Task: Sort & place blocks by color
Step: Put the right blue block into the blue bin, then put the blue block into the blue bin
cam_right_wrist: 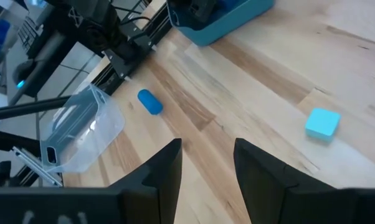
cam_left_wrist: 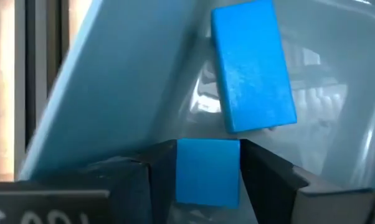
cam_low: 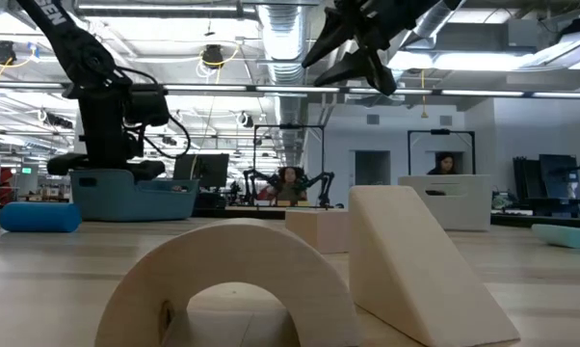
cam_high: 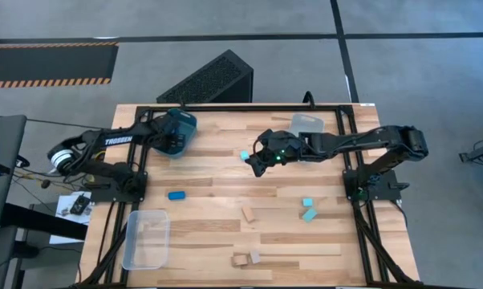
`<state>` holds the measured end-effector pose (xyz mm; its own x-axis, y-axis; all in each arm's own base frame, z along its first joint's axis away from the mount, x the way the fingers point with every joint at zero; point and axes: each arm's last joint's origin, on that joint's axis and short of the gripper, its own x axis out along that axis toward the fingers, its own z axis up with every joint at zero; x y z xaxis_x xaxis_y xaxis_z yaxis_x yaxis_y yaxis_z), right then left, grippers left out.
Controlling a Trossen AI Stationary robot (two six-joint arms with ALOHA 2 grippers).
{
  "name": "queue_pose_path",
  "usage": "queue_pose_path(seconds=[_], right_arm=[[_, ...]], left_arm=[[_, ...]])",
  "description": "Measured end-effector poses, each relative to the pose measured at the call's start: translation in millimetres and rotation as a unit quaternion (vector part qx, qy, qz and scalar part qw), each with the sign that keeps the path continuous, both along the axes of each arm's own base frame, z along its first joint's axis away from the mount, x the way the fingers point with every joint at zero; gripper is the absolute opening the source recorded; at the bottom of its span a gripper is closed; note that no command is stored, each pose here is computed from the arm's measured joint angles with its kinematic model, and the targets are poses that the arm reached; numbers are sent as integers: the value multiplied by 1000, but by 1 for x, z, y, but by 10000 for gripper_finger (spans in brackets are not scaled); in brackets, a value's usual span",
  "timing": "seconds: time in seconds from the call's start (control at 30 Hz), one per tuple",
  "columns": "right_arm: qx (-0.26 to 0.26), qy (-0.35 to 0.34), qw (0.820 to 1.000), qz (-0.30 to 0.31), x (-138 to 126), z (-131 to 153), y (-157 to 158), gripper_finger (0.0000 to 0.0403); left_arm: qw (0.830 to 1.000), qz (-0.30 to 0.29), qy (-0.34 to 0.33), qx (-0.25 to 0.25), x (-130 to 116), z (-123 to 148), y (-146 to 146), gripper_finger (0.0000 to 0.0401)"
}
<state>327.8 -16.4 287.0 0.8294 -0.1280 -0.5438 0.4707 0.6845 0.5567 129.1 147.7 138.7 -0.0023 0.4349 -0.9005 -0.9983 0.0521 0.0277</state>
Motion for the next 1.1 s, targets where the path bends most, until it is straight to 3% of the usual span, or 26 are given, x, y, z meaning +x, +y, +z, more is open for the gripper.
queue_pose_path(seconds=[0.2,0.33,0.6,0.73,0.9,1.1], right_arm=[[3,0,1000,-1,0,0,-6,173],[7,10,1000,-6,0,-3,-10,174],[13,10,1000,4,1,-5,-7,186],[-3,-26,999,23,6,1,-1,192],[-44,-58,995,63,38,-20,11,202],[-110,-54,986,109,93,-48,18,221]], left_arm=[[1000,-12,-14,2,4,6,4,185],[998,-49,-25,-1,10,18,8,198],[992,-113,-35,34,15,70,5,213],[983,-151,-72,73,8,98,-11,213],[955,-222,-153,123,-4,128,-39,213],[892,-356,-224,164,-18,152,-76,213]])
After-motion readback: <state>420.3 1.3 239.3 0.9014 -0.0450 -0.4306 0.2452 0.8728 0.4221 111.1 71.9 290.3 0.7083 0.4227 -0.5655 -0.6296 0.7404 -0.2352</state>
